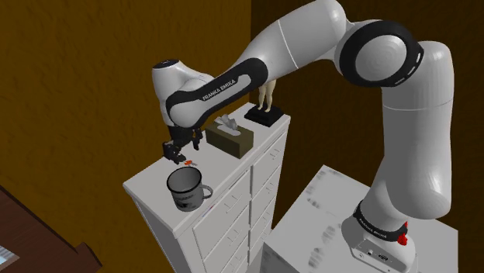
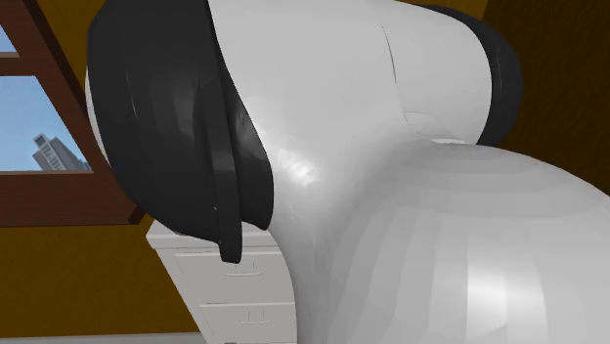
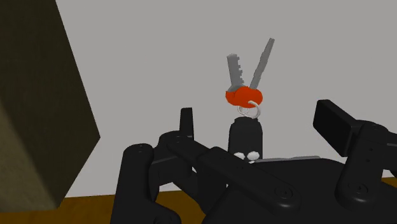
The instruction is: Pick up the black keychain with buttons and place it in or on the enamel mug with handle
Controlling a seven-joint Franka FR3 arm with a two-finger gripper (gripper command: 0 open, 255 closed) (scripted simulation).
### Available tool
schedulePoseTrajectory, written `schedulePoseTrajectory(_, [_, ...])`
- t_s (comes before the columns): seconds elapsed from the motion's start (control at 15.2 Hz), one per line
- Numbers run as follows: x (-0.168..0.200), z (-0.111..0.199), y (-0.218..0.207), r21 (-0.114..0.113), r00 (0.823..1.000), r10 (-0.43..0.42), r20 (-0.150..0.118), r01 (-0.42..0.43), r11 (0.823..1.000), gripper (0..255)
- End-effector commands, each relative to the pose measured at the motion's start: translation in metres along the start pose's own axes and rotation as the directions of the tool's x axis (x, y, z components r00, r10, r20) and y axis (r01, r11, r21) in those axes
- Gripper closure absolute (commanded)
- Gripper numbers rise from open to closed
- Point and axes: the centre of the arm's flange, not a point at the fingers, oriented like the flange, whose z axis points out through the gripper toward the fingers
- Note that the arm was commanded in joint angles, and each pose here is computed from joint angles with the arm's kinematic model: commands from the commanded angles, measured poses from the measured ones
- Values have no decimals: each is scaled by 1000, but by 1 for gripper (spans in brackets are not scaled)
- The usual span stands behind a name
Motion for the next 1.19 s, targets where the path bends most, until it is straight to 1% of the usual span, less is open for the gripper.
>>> schedulePoseTrajectory(0.0, [1, 11, 0, 0, 1000, 0, -1, 0, 1000, 0])
schedulePoseTrajectory(0.2, [1, 29, 0, 0, 1000, 0, -1, 0, 1000, 0])
schedulePoseTrajectory(0.73, [1, 29, 0, 0, 1000, 0, -1, 0, 1000, 0])
schedulePoseTrajectory(0.79, [1, 29, 0, 0, 1000, 0, -1, 0, 1000, 255])
schedulePoseTrajectory(1.12, [1, 30, 0, 0, 1000, 0, -1, 0, 1000, 255])
